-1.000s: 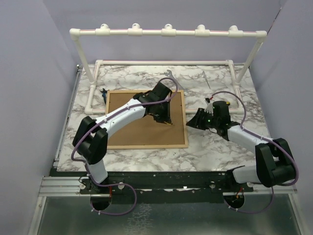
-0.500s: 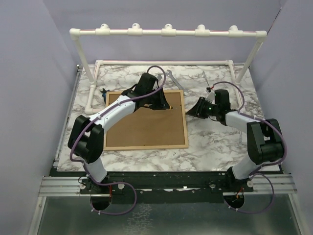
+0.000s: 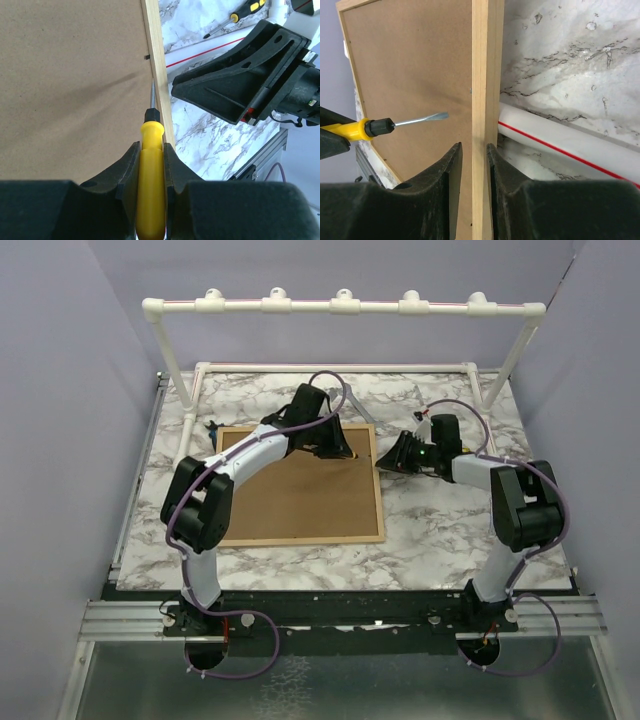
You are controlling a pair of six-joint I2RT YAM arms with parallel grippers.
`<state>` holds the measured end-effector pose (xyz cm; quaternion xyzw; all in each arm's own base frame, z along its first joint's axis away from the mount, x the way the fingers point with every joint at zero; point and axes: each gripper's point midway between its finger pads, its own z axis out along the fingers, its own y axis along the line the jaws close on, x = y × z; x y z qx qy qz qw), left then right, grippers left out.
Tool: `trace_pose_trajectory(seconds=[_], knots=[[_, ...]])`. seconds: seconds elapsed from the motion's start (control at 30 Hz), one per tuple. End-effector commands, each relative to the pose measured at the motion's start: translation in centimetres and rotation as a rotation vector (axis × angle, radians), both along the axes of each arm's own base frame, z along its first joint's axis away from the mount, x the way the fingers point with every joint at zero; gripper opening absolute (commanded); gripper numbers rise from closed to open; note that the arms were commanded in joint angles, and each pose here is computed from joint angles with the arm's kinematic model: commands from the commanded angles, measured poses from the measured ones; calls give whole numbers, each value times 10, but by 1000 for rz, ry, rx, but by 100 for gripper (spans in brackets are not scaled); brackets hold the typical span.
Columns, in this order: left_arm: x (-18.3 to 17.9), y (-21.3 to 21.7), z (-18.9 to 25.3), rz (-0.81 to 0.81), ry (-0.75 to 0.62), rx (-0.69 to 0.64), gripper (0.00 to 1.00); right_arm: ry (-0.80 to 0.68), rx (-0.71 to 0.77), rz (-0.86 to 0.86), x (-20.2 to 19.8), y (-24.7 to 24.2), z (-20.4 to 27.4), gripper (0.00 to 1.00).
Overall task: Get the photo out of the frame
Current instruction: Release the photo frame item from the photo frame.
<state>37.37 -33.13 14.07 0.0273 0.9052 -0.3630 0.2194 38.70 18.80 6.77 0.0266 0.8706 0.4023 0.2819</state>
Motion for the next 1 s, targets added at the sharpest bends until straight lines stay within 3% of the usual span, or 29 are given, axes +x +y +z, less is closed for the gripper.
trace_pose_trajectory(seconds=[0.0,0.3,0.97], knots=[[12,-1,10,-17,-29,-30,0,-14,23,17,10,3,3,29],[21,5,-4,-5,10,-23,0,14,33,45,12,7,-9,23],[22,-7,-14,-28,64,-60,0,24,50,52,12,9,-11,21]])
